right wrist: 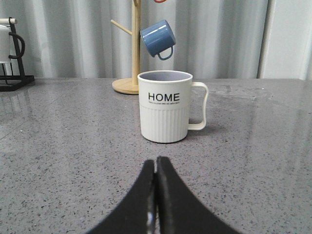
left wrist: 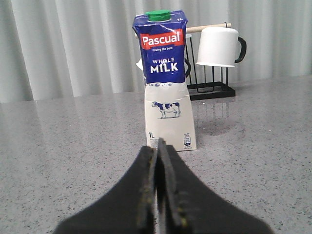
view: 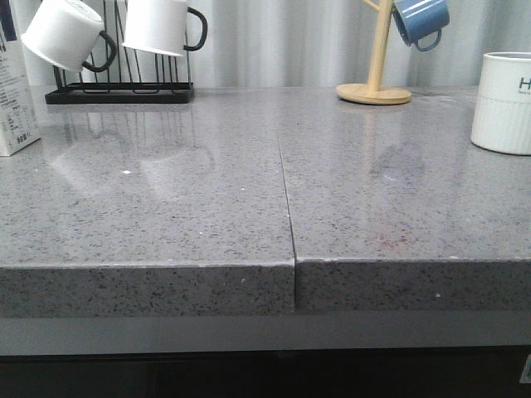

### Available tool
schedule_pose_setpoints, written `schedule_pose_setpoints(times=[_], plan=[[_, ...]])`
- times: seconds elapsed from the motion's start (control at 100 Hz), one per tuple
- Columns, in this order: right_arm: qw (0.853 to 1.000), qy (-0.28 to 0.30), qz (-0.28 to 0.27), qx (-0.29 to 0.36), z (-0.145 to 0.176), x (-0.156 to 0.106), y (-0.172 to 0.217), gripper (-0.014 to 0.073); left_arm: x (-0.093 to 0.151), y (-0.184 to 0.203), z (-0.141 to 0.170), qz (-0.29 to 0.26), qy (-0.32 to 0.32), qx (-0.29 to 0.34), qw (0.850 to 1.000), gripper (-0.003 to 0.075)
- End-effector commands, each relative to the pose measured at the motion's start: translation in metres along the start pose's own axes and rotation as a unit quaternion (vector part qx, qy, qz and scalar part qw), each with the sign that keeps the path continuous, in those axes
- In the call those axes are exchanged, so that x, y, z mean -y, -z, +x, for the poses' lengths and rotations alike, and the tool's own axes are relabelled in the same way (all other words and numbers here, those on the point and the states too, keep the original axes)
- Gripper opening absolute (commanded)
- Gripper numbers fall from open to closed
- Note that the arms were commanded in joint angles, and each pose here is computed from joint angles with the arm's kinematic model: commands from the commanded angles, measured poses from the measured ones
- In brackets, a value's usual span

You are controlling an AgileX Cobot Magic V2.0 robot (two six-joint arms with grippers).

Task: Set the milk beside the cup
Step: 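Move the right gripper forward toward the white HOME mug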

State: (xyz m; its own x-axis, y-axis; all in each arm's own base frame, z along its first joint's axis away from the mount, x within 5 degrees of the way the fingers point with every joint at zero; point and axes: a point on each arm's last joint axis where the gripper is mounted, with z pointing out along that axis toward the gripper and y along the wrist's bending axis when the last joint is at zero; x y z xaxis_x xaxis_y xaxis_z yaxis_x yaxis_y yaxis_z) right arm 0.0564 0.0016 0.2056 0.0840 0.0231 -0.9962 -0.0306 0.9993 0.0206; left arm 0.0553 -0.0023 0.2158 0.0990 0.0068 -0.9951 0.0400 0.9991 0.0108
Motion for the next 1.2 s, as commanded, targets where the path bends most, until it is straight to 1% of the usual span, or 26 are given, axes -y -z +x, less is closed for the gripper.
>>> schedule_pose_setpoints(times=[0.0, 0.25, 0.3, 0.42, 0.49, 0.56, 0.7, 0.82, 0.91, 0.96, 1.05, 1.19], plan=[[0.998, 0.007, 0.001, 0.064, -0.016, 0.0, 0.003, -0.012, 0.0, 0.002, 0.009, 0.0, 0.006, 0.026, 1.0, -0.0021], [0.997, 0.006, 0.0, 0.074, -0.018, 0.0, 0.003, -0.012, 0.0, 0.002, 0.009, 0.0, 0.006, 0.026, 1.0, -0.0021], [0.997, -0.003, 0.001, 0.078, -0.021, 0.0, 0.003, -0.012, 0.0, 0.002, 0.009, 0.0, 0.006, 0.026, 1.0, -0.002], [0.995, -0.028, 0.0, 0.093, -0.041, 0.0, 0.006, -0.012, 0.0, 0.002, 0.009, 0.0, 0.006, 0.026, 1.0, -0.0021], [0.996, -0.029, 0.0, 0.085, -0.055, -0.001, 0.007, -0.012, 0.0, 0.002, 0.009, 0.0, 0.006, 0.026, 1.0, -0.0021], [0.998, -0.029, 0.0, 0.059, -0.069, -0.001, 0.005, -0.012, 0.0, 0.002, 0.009, 0.0, 0.006, 0.026, 1.0, -0.0021], [0.999, -0.028, 0.001, -0.018, -0.093, -0.002, -0.011, -0.012, 0.0, 0.002, 0.009, 0.0, 0.006, 0.026, 1.0, -0.0021], [0.995, -0.028, 0.004, -0.092, -0.106, -0.002, -0.038, -0.012, 0.0, 0.002, 0.009, 0.0, 0.006, 0.026, 1.0, -0.0021], [0.992, -0.029, 0.005, -0.123, -0.114, -0.002, -0.057, -0.012, 0.0, 0.002, 0.009, 0.0, 0.006, 0.026, 1.0, -0.0021], [0.989, -0.031, 0.004, -0.144, -0.113, -0.003, -0.069, -0.012, 0.0, 0.002, 0.009, 0.0, 0.006, 0.026, 1.0, -0.002], [0.987, -0.032, 0.005, -0.16, -0.112, -0.003, -0.084, -0.012, 0.0, 0.002, 0.009, 0.0, 0.006, 0.026, 1.0, -0.0021], [0.981, -0.032, 0.007, -0.193, -0.1, -0.002, -0.1, -0.0113, 0.0, 0.002, 0.009, 0.0, 0.006, 0.026, 1.0, -0.0021]])
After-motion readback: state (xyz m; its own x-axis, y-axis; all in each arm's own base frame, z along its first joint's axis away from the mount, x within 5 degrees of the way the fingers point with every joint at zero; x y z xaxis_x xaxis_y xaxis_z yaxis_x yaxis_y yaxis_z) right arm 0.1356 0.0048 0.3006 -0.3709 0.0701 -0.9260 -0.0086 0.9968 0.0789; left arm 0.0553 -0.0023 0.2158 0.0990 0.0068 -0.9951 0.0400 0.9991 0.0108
